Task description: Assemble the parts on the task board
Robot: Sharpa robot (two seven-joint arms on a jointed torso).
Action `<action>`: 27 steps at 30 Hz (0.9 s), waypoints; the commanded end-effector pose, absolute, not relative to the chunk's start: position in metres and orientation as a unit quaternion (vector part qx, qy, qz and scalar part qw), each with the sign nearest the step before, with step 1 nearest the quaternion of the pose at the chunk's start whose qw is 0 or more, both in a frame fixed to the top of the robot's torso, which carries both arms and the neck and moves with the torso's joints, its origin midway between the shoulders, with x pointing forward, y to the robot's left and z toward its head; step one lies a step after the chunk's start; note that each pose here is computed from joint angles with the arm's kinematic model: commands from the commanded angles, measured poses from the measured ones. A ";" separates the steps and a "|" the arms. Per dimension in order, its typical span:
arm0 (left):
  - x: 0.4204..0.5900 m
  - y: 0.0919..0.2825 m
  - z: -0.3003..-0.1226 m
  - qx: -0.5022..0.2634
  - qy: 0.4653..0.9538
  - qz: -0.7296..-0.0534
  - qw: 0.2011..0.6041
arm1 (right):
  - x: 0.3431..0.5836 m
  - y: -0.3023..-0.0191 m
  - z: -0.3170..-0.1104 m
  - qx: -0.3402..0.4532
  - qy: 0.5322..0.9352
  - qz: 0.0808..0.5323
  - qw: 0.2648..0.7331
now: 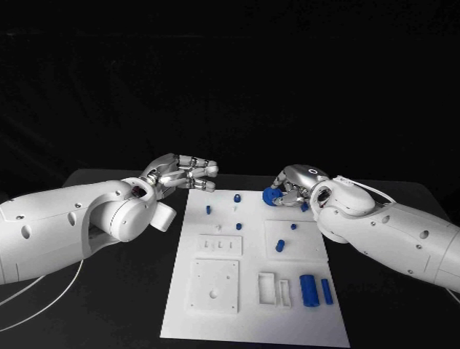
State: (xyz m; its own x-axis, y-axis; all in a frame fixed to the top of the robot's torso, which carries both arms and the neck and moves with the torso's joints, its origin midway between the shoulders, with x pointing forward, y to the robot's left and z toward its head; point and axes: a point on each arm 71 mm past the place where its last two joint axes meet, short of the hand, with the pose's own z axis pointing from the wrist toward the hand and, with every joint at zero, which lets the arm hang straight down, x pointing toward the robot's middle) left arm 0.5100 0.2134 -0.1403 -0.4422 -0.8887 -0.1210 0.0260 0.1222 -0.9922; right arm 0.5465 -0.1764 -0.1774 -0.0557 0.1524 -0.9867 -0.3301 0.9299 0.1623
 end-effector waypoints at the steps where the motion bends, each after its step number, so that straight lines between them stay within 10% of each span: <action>1: 0.510 0.212 -0.139 -0.337 0.631 -0.573 0.399 | 0.540 -0.167 -0.166 -0.081 0.662 0.178 0.724; 27: 0.511 0.208 -0.139 -0.335 0.633 -0.573 0.399 | 0.515 -0.083 -0.184 -0.149 0.651 0.223 0.710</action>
